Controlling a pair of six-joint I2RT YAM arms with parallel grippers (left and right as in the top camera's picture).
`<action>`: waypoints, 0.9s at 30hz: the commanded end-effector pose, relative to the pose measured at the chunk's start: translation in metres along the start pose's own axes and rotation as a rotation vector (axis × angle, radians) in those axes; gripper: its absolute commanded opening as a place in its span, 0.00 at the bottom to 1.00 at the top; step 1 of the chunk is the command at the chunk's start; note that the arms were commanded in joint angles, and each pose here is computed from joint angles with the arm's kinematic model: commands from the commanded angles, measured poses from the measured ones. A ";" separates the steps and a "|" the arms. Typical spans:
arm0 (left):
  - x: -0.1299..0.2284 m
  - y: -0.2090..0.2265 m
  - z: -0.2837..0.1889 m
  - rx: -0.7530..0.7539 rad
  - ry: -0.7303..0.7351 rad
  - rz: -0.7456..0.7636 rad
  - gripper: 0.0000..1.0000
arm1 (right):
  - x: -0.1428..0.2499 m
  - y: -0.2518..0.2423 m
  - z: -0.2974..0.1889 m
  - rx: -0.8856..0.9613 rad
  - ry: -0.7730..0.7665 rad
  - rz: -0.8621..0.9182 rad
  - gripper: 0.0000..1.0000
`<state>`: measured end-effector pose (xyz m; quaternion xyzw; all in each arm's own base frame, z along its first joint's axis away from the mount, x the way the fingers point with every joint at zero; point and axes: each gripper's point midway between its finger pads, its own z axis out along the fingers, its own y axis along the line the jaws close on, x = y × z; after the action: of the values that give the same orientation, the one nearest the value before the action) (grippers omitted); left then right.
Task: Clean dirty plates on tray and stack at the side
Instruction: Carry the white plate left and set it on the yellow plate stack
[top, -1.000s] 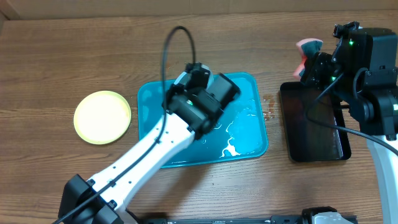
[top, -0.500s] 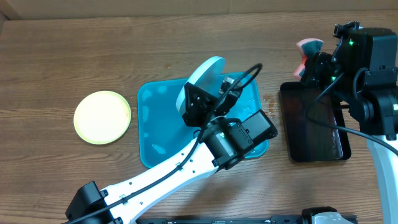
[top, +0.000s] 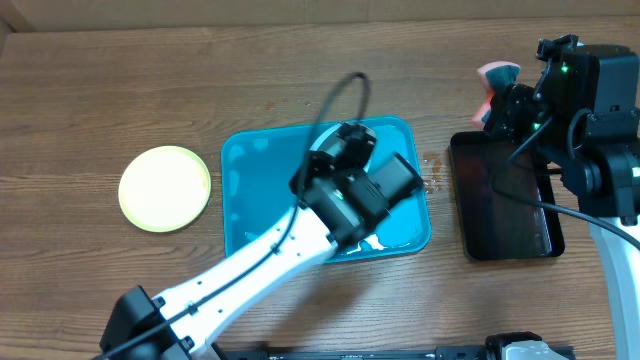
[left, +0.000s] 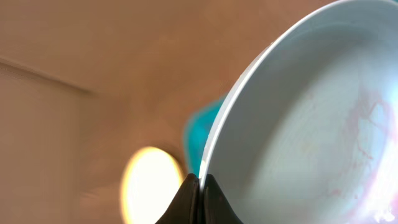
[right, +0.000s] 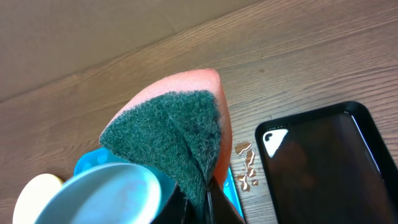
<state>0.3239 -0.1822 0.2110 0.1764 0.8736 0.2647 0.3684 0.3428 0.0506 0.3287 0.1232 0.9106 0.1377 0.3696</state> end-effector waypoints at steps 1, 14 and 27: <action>0.018 -0.021 0.013 0.311 0.166 -0.140 0.04 | -0.006 -0.002 -0.005 0.006 -0.029 0.003 0.04; 0.101 0.106 0.113 0.447 0.546 -0.721 0.04 | -0.006 -0.002 -0.005 0.006 -0.028 0.004 0.04; 0.267 0.175 0.168 0.217 0.720 -1.166 0.04 | -0.004 -0.003 0.005 0.016 -0.005 0.005 0.04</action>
<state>0.2999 0.1472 0.0763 -0.3755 0.9194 -0.0012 0.1168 0.3450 0.0503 0.3252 0.1243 0.9126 0.1352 0.3652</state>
